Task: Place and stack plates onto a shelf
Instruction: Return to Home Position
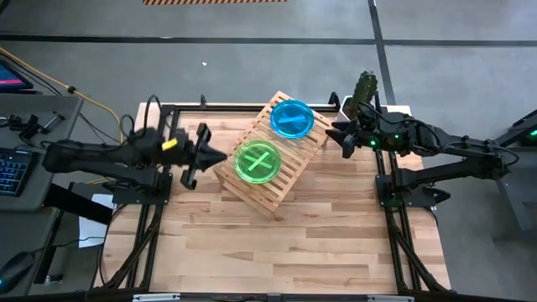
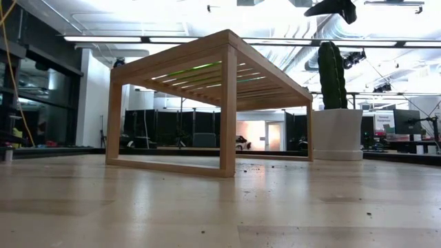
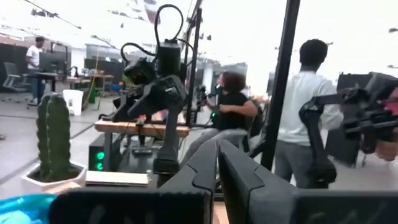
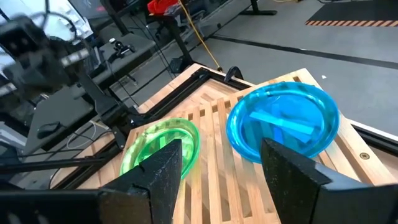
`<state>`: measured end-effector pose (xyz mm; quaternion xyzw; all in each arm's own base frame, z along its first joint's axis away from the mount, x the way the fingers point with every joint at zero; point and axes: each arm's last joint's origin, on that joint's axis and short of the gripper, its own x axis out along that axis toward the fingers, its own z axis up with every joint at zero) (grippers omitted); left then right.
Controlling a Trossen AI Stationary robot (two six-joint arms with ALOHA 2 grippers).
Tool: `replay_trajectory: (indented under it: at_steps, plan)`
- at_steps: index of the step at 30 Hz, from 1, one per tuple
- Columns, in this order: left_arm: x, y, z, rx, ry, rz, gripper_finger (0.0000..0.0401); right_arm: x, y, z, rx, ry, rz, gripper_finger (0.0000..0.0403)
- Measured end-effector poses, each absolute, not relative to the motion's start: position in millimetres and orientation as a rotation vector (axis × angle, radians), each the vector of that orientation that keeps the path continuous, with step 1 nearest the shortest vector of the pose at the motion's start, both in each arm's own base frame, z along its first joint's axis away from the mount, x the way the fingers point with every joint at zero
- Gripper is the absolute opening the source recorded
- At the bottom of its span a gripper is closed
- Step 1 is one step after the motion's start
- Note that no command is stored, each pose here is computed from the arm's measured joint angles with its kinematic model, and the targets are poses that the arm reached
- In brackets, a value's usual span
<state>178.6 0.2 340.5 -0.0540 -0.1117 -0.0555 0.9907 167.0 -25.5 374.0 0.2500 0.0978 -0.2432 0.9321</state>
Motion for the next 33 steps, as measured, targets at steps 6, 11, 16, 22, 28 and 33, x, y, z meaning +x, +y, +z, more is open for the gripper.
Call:
replay_trajectory:
  at_steps: [6, 11, 16, 22, 28, 33]
  plan:
    - [158, -15, 287, -0.167, -0.231, -0.097, 0.0001, 167, -25, 373, 0.519, 0.208, -0.49, 0.02]
    - [143, -17, 245, -0.205, -0.201, -0.044, 0.0, 167, -25, 373, 0.538, 0.205, -0.488, 0.02]
    - [127, -14, 214, -0.206, -0.203, -0.047, 0.0, 167, -25, 373, 0.558, 0.205, -0.481, 0.02]
    - [112, -12, 193, -0.239, -0.236, -0.071, 0.0, 167, -25, 373, 0.56, 0.207, -0.474, 0.02]
    - [105, -10, 196, -0.237, -0.271, -0.061, 0.0, 166, -22, 370, 0.559, 0.273, -0.411, 0.0199]
    - [105, -10, 195, -0.288, -0.26, -0.067, 0.0, 159, -15, 359, 0.502, 0.42, -0.359, 0.0142]
